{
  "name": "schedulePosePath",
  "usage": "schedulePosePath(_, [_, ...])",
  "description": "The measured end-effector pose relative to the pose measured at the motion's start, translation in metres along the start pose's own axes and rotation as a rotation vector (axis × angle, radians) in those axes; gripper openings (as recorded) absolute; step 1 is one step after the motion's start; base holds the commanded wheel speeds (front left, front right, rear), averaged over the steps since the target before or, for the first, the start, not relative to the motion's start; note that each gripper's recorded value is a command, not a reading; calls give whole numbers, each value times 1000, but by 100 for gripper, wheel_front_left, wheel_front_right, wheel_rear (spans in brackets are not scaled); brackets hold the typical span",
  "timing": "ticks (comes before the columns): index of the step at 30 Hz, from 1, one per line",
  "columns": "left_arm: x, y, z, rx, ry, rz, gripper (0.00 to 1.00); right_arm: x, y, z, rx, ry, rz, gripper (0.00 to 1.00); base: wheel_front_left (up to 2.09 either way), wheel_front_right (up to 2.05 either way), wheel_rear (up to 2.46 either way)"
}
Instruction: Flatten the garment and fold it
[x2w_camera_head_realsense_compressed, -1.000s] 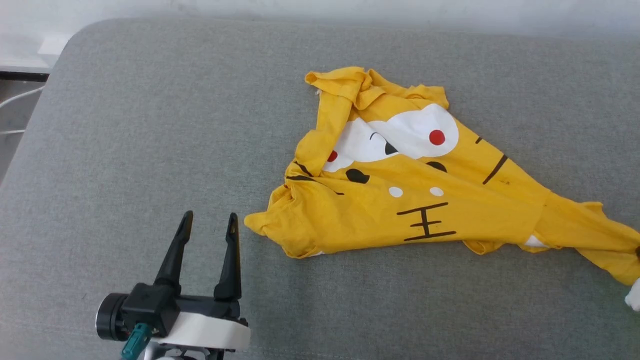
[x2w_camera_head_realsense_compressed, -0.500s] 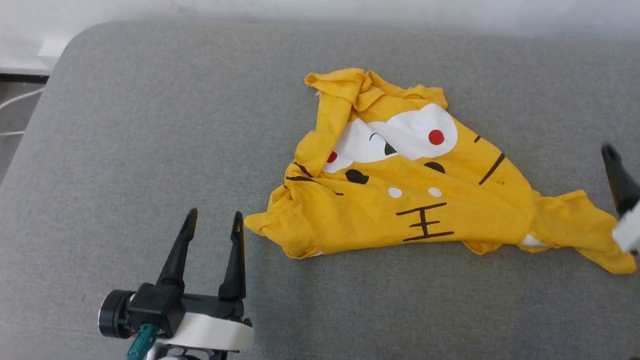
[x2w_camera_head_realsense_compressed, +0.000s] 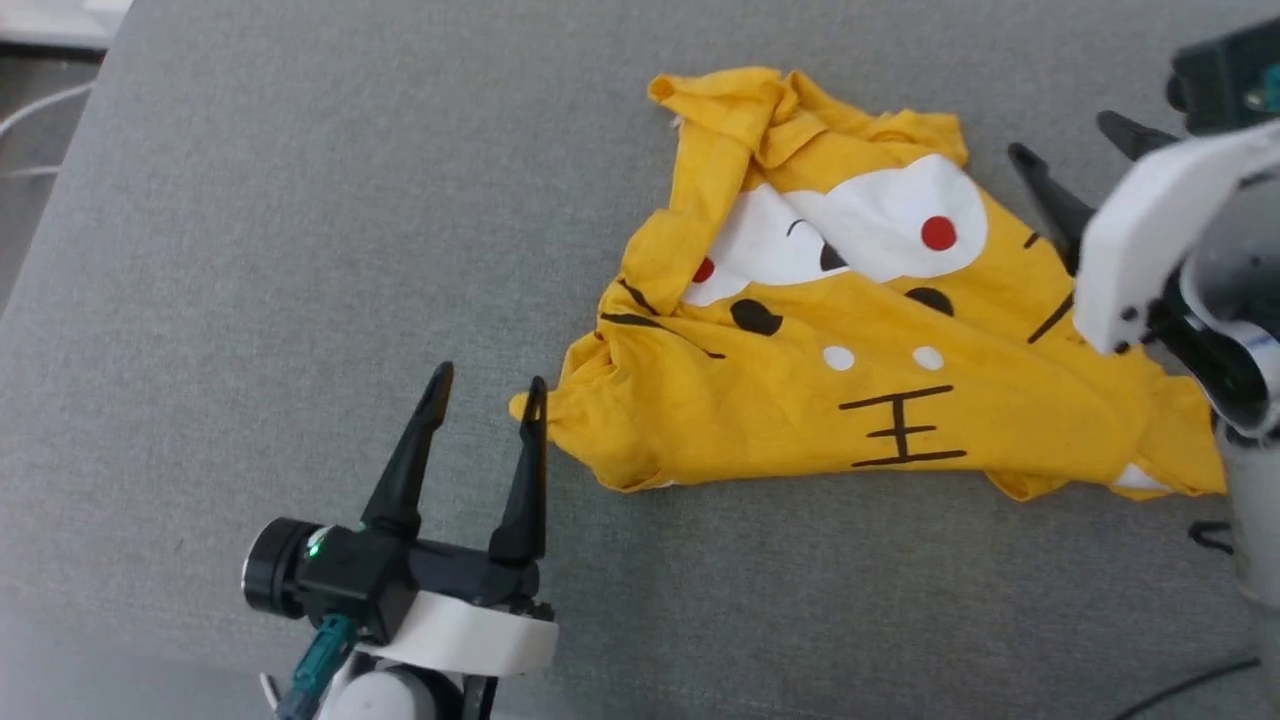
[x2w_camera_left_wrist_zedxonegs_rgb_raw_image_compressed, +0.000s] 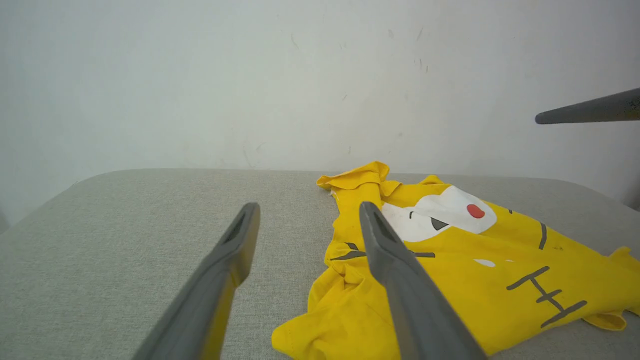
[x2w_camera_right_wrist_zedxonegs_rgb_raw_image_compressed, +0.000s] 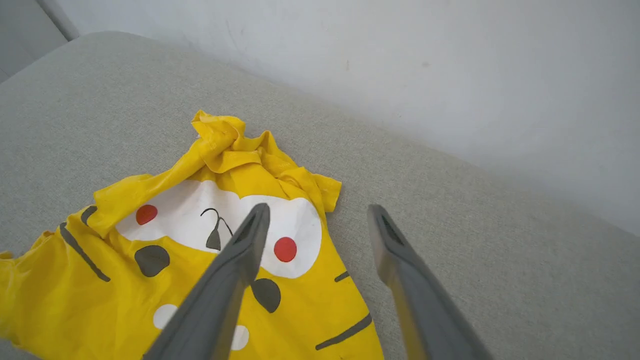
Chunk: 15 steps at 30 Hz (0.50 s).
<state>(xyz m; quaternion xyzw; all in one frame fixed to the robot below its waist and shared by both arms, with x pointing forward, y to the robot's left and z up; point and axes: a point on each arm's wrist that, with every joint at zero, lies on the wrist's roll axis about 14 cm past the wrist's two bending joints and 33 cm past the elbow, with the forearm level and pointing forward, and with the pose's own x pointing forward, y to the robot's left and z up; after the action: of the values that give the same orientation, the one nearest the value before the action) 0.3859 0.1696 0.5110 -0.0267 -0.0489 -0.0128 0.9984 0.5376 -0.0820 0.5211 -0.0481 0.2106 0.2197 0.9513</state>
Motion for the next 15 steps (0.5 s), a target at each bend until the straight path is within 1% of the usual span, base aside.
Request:
schedulePosePath(4, [6, -3, -7, 2, 18, -11, 100, 33, 4, -36, -16, 164, 19, 100, 0, 0, 0])
schedulePosePath(6, [9, -3, -10, 3, 23, -14, 100, 46, 5, -53, -15, 225, 25, 100, 0, 0, 0])
schedulePosePath(8, [10, -4, -12, 4, 29, -21, 100, 57, 6, -67, -11, 270, 31, 100, 0, 0, 0])
schedulePosePath(14, [5, 1, -19, 7, 61, -3, 100, 85, 22, -103, 17, 327, 67, 100, 0, 0, 0])
schedulePosePath(15, [4, 2, -20, 9, 66, 3, 100, 88, 25, -108, 13, 338, 73, 50, 0, 0, 0])
